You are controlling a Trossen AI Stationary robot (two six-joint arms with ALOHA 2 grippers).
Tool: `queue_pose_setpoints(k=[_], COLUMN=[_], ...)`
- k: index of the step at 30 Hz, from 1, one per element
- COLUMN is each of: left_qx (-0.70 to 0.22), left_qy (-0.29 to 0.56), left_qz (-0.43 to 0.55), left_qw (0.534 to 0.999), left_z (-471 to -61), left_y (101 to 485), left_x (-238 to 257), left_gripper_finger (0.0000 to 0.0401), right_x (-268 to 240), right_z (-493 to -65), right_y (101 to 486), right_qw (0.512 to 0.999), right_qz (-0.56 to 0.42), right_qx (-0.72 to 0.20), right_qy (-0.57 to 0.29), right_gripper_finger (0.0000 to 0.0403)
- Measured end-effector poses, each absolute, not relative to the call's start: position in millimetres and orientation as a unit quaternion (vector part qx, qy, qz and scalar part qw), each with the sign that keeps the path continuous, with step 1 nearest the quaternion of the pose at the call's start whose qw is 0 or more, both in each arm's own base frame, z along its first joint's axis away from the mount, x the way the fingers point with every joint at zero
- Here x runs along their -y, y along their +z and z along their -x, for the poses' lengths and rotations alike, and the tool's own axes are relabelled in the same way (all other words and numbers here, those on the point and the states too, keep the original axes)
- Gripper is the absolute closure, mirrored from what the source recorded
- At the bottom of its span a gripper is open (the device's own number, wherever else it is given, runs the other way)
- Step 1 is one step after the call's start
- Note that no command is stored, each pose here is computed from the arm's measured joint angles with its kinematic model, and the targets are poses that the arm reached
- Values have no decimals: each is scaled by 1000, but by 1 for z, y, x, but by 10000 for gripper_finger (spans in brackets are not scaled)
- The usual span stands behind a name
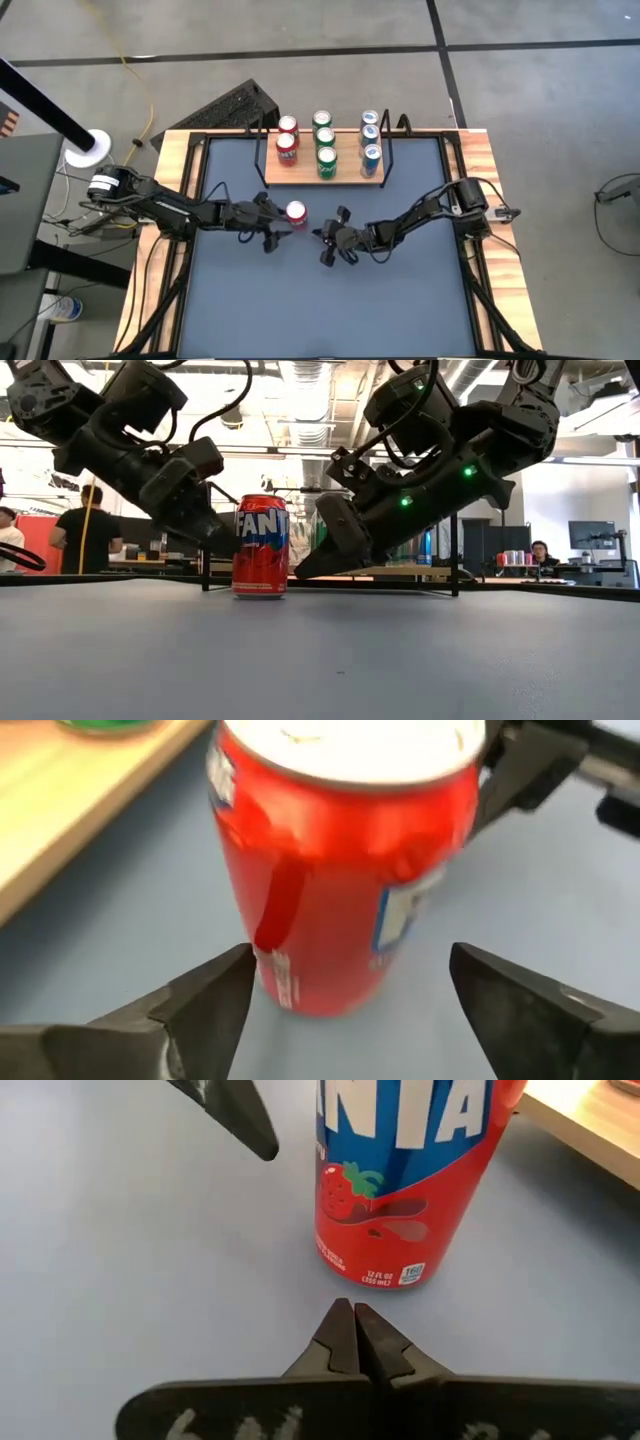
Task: Place canned beverage on shelf
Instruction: Put the red soda can on the shelf aligned with the other red soda cans
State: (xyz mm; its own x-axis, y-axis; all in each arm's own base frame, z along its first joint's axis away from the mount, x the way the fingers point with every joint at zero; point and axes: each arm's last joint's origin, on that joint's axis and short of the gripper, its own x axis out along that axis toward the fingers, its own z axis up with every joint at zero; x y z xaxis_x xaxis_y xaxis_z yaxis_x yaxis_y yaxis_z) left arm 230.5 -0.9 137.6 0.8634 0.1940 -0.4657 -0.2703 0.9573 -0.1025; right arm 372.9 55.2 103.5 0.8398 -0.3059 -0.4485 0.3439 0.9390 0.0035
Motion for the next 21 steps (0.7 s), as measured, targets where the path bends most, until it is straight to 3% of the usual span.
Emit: queue_pose_setpoints(k=[12,21], left_qx=[-179,-199], left_qy=[150,156], left_qz=[83,65], left_qw=[969,965], left_z=[-239,-275], left_y=[150,144], left_x=[-1,0], left_gripper_finger=[71,71], right_x=[-55,-59], right_z=[-373,-373], right_y=[104,105], right_qw=[959,960], right_qz=[-43,-45], right_qx=[-224,-221], right_qy=[-169,-165], right_gripper_finger=[403,403])
